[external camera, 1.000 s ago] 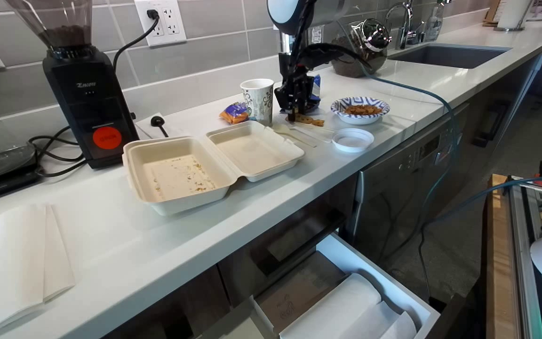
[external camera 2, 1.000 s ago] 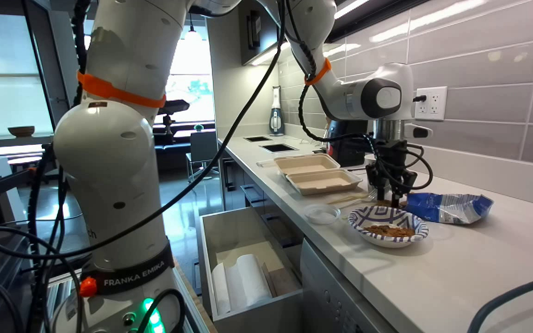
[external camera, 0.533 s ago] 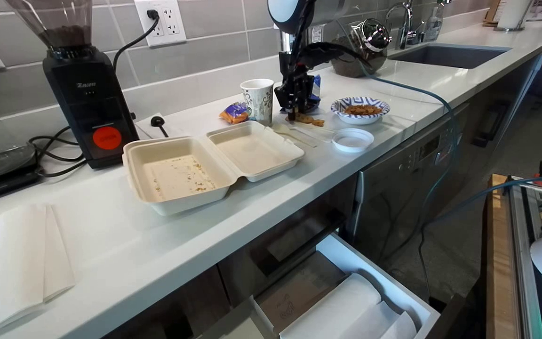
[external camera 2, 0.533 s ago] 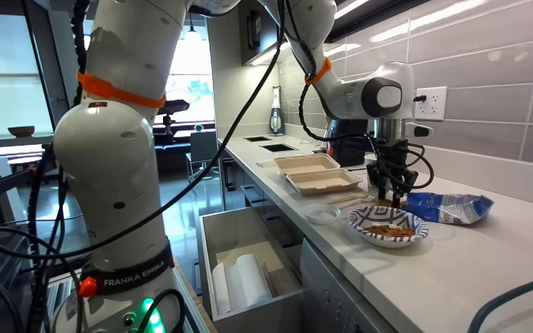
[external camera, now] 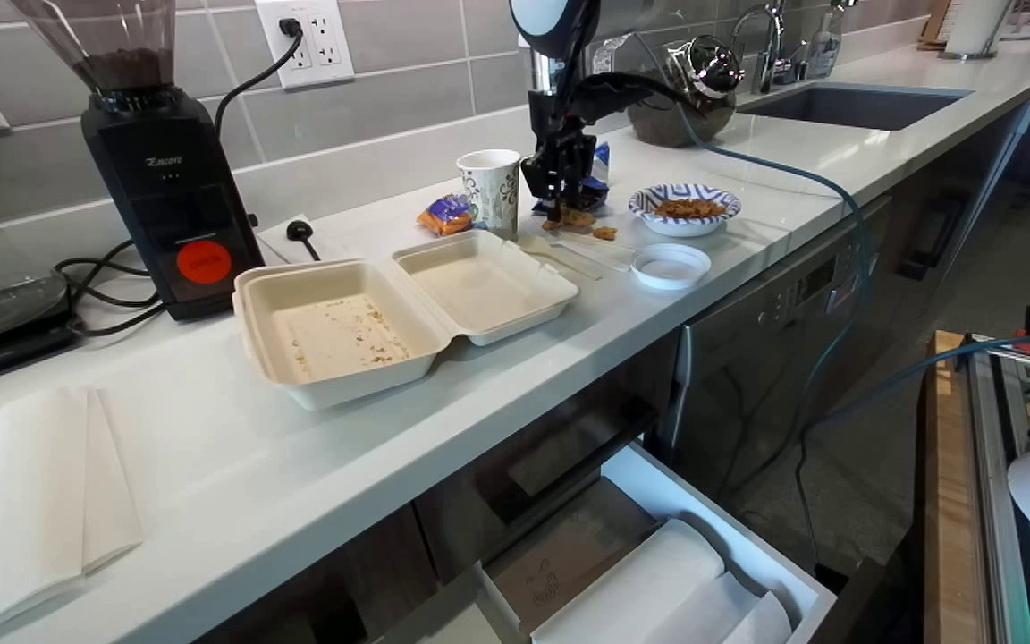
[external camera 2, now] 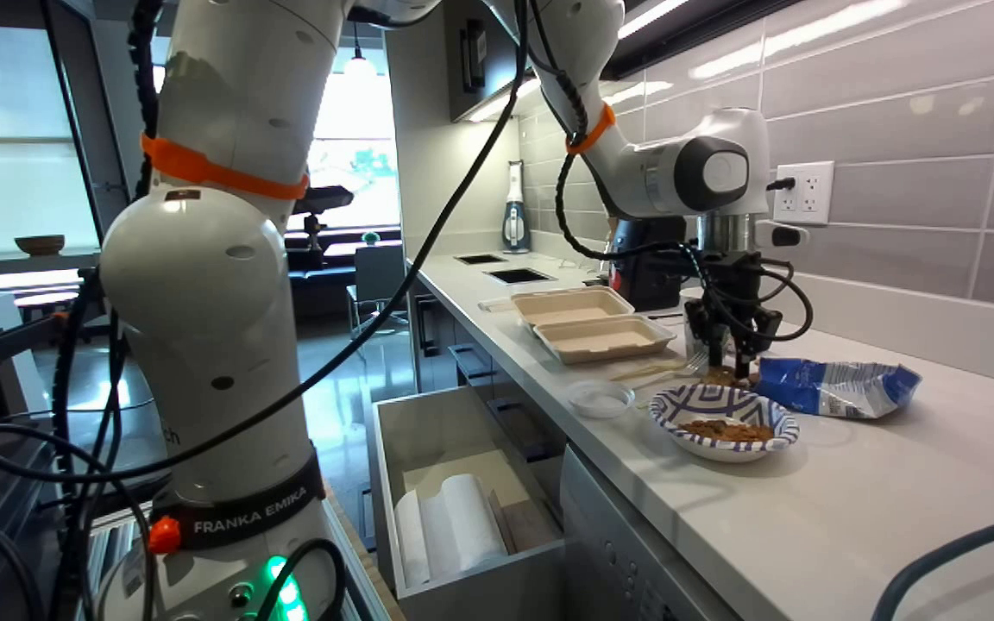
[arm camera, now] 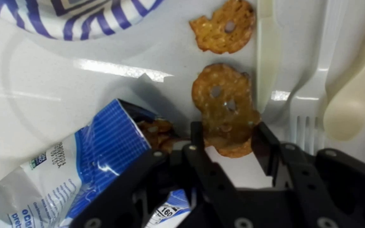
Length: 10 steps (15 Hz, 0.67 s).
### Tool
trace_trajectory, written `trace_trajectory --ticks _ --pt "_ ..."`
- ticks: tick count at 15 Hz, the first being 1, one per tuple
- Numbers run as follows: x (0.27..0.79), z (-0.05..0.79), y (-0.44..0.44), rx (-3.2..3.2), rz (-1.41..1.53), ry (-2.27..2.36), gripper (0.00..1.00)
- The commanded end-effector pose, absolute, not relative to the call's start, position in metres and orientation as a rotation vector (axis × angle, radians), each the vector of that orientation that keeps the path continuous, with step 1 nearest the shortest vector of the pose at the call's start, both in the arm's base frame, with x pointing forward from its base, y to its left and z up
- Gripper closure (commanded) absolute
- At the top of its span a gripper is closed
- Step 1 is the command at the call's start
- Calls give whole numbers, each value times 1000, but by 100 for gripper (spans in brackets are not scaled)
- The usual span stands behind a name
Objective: Move the cookie on the counter to the slightly to the left
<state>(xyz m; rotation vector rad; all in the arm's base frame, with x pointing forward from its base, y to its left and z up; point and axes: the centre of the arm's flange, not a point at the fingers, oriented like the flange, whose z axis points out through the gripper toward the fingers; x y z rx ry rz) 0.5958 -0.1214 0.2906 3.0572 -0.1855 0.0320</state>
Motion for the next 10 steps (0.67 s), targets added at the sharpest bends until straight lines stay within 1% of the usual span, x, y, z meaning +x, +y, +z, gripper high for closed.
trace_trajectory --ticks 1,3,10 --pt "585 297 -115 3034 18 -193 58" --pt "584 298 -113 3034 18 -190 59" --pt "579 299 -104 3037 10 -177 59"
